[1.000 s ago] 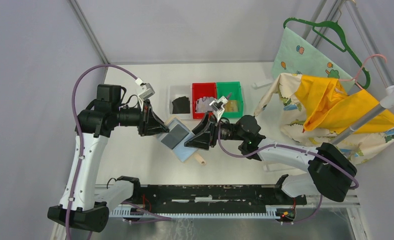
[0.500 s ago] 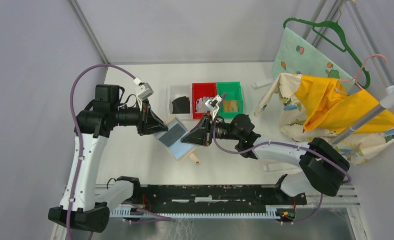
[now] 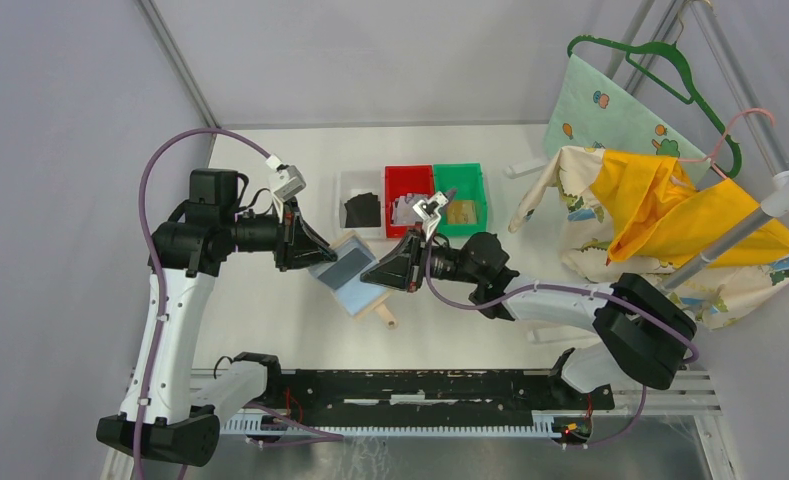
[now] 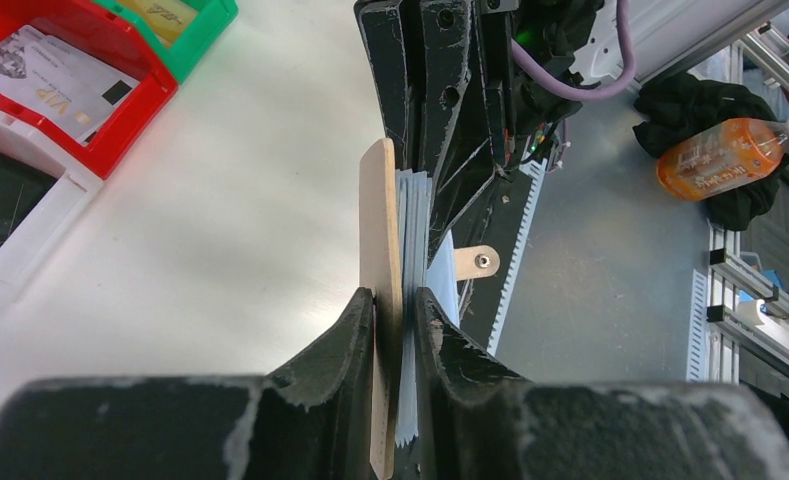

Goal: Take the credit cards out of the card holder
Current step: Remove the credit card from the card holder.

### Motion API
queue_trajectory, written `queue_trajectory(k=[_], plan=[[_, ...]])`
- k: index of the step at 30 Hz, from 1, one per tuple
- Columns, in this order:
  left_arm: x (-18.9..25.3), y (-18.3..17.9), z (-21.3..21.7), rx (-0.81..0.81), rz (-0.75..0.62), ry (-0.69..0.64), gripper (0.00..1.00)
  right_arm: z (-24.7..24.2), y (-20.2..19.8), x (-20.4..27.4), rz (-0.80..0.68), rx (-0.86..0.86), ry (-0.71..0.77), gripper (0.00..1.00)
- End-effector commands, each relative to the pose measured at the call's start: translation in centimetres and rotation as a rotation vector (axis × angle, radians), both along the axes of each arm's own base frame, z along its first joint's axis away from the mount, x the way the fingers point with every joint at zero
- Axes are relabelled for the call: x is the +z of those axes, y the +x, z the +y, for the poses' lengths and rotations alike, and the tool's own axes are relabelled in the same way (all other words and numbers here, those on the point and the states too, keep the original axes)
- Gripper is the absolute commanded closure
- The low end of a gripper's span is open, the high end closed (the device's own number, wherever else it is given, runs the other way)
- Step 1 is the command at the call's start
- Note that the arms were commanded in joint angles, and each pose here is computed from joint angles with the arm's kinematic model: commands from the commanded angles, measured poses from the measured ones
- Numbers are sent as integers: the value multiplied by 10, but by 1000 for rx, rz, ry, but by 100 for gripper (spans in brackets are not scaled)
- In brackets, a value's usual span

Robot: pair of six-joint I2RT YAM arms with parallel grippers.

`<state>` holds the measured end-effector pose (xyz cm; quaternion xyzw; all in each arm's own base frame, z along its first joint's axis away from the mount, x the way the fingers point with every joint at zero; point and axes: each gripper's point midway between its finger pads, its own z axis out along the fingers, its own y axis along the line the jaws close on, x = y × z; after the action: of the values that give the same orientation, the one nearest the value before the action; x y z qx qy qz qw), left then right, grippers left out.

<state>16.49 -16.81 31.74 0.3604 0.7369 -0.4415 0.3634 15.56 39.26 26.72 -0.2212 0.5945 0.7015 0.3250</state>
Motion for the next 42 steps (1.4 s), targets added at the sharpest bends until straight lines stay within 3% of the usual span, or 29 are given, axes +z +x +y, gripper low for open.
queue_trajectory(k=[1,16,24,35,42], plan=[[20,-15,-8,-71,-13,-83,98,-8,2,40,-121,-47,154,94],[39,-14,-9,-53,-57,-99,98,-13,0,26,-121,-44,159,92],[43,-22,-14,-80,-2,-160,98,-5,8,51,-102,-41,226,93],[-9,31,15,191,-112,78,98,-14,-9,64,-117,13,279,95],[-15,42,16,224,-78,83,80,-19,-20,65,-135,53,288,96]])
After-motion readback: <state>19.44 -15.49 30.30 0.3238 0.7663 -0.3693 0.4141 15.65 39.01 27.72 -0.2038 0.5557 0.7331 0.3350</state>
